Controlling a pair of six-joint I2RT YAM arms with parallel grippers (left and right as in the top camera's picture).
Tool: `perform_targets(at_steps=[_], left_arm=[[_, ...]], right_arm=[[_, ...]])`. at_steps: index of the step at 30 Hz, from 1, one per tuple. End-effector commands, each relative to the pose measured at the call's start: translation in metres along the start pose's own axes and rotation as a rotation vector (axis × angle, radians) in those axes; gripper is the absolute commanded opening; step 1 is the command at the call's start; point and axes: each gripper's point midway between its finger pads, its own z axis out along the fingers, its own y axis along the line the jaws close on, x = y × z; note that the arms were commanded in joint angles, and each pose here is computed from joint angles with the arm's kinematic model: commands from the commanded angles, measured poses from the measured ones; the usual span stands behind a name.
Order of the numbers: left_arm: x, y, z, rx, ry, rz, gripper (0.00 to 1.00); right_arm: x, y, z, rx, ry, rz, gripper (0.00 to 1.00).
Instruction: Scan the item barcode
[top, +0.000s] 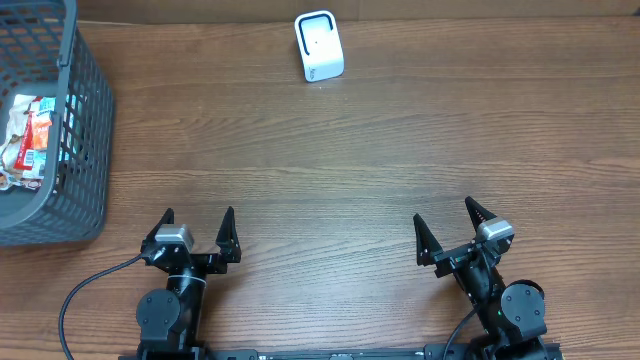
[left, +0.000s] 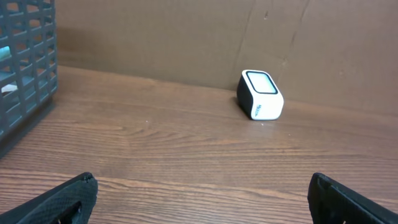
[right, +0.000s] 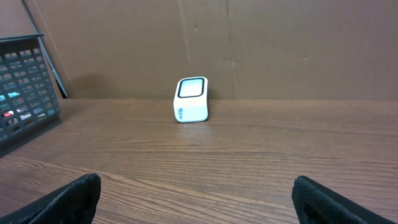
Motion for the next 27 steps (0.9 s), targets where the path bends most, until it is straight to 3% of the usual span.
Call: perform_targets(at_steps=[1,8,16,20,23,27], left_arm=[[-0.022,-0.014,-0.009,0.055,-0.01,0.023,1.0],[-0.1,-0.049,-0.041,0.145,0.091,0.015,1.0],[-0.216,-0.092,-0.035,0.228,0.439,0.146,1.0],[-0.258,-0.094,-0.021,0.198,0.581,0.2,1.0],[-0.284,-0.087,0.011,0.136,0.59,0.216,1.0],[-0.285,-0.08,0.052,0.1,0.606,0.225,0.99]], right_arm=[[0.002,-0.002,0.0,0.009,-0.003,0.004,1.0],[0.002,-0.002,0.0,0.009,-0.003,0.004,1.0],[0.002,-0.002,0.0,0.009,-0.003,0.004,1.0],[0.002,-0.002,0.0,0.009,-0.003,0.004,1.0],[0.002,-0.002,0.0,0.009,-0.003,0.004,1.0],[0.002,-0.002,0.0,0.009,-0.003,0.004,1.0]])
